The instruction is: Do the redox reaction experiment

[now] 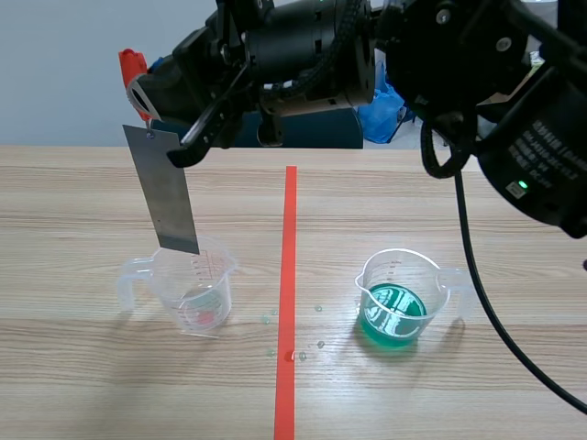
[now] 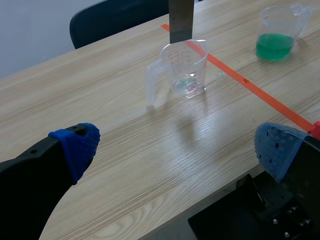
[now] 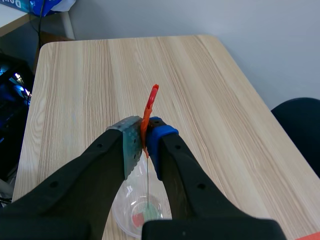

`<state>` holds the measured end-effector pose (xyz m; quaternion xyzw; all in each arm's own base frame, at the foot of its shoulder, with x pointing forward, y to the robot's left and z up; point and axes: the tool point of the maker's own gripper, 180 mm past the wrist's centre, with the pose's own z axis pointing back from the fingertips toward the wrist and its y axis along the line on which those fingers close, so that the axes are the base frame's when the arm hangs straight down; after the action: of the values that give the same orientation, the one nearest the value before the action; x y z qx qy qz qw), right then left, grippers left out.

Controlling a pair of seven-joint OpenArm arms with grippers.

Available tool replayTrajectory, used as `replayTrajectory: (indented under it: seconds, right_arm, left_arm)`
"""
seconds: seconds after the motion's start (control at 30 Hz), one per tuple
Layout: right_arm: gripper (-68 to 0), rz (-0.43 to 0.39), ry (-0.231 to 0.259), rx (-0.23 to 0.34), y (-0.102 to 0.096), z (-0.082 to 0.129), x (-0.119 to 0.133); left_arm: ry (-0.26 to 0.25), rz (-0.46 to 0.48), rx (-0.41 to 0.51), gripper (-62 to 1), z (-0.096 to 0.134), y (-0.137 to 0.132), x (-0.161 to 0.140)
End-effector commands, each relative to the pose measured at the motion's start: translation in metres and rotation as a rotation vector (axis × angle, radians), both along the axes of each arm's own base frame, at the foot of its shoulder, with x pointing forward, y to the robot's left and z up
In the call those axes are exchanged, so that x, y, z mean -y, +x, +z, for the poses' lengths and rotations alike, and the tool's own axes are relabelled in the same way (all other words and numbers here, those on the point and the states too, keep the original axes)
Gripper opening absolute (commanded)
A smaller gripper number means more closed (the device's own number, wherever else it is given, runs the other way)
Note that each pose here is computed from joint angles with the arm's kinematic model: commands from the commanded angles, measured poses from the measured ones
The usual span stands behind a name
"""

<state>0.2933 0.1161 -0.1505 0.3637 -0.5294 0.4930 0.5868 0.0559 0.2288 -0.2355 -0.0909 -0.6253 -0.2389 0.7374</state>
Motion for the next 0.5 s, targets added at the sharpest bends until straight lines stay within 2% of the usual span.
replayTrajectory:
  seconds: [0.0, 0.1, 0.23, 0.37, 0.47]
  right_arm:
    - [-66.9, 0.007, 0.025, 0.005, 0.004, 0.007, -0.004]
    - [-66.9, 0.013, 0.025, -0.019, 0.007, -0.002, -0.006]
    - [-66.9, 0.003, -0.012, -0.024, 0.011, -0.018, -0.011]
    - [-66.9, 0.003, -0.022, -0.042, 0.012, -0.033, -0.016]
    - [-66.9, 0.001, -0.035, -0.028, 0.014, -0.042, -0.018]
  left_arm:
    - [-0.014, 0.003, 0.023, 1.4, 0.005, 0.002, 0.002]
    - [-0.014, 0.003, 0.023, 1.4, 0.005, 0.002, 0.002]
    - [-0.014, 0.003, 0.023, 1.4, 0.005, 0.002, 0.002]
    - [-0.014, 0.003, 0.023, 1.4, 0.005, 0.002, 0.002]
    - [-0.014, 0.003, 0.023, 1.4, 0.005, 0.002, 0.002]
